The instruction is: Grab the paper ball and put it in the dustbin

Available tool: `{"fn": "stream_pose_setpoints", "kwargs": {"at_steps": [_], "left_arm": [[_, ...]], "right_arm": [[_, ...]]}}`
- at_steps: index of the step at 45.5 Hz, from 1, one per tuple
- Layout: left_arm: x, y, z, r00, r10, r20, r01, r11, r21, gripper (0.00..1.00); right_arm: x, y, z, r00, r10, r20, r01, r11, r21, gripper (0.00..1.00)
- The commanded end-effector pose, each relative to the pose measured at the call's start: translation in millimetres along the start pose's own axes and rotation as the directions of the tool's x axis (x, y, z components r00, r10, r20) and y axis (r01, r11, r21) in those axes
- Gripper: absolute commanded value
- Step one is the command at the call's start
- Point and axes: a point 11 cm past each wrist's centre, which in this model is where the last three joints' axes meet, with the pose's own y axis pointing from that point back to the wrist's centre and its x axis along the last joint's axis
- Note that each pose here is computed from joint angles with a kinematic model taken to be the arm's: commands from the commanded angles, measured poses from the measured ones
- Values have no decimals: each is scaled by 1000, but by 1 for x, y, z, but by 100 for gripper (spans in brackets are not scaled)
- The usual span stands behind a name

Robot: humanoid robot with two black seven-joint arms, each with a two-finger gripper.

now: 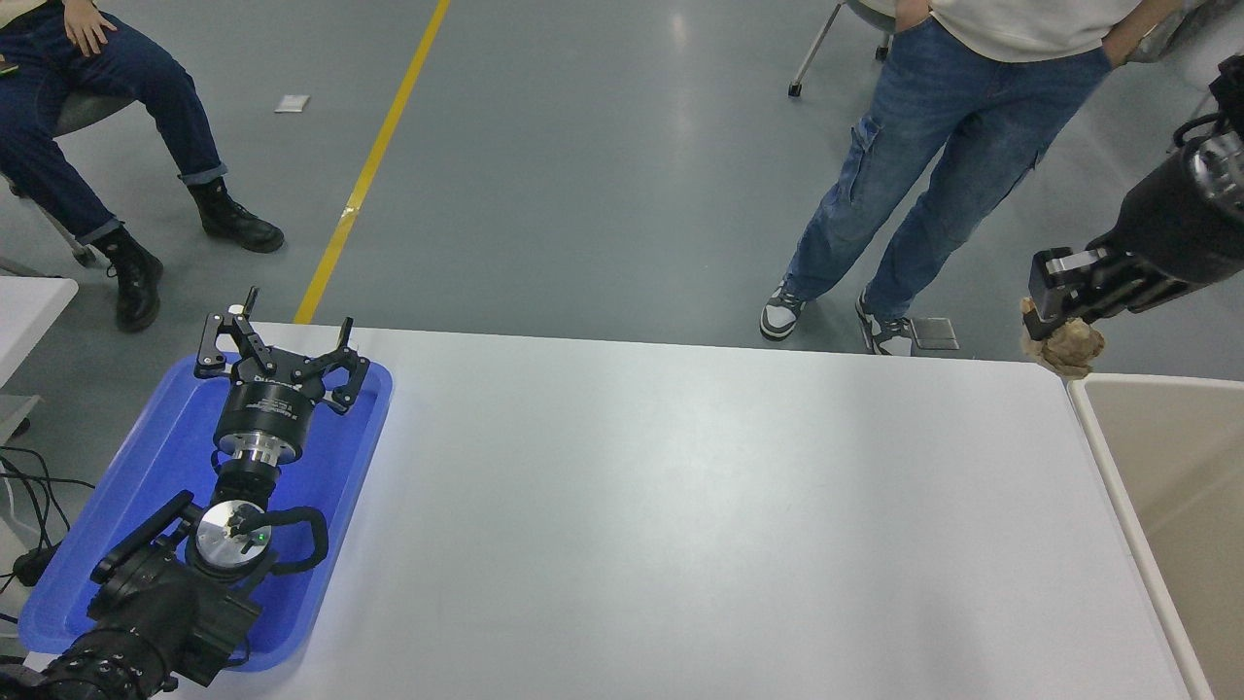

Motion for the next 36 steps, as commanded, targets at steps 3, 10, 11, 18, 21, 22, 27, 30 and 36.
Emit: {"fn": "stream_pose_setpoints", "kwargs": {"at_steps": [3,10,11,18,21,22,27,30,36], "left_arm": [[0,0,0,1000,0,0,0,1000,0,100],[0,0,-1,1000,0,-4,0,1000,0,100],[0,0,0,1000,0,-1,0,1000,-1,100],[0,0,-1,1000,0,-4,0,1000,-1,100],[0,0,-1,1000,0,-4,0,1000,-1,100],[0,0,-1,1000,0,-4,0,1000,-1,100],[0,0,-1,1000,0,-4,0,1000,-1,100],[0,0,-1,1000,0,-4,0,1000,-1,100],[0,0,-1,1000,0,-5,0,1000,-2,100]], "right_arm": [[-23,-9,75,999,-47,-6,45,981,-189,0],[-40,-20,135,996,-49,71,68,956,-287,0],[-43,-22,142,995,-42,90,67,956,-287,0],[-57,-51,174,986,-31,166,79,955,-284,0],[-62,-69,183,987,-33,157,78,954,-291,0],[-65,-73,187,988,-32,154,76,954,-291,0],[-77,-97,204,992,-17,126,56,948,-314,0],[-84,-110,214,994,11,110,27,941,-337,0],[-108,-141,231,995,43,85,-10,933,-360,0]]}}
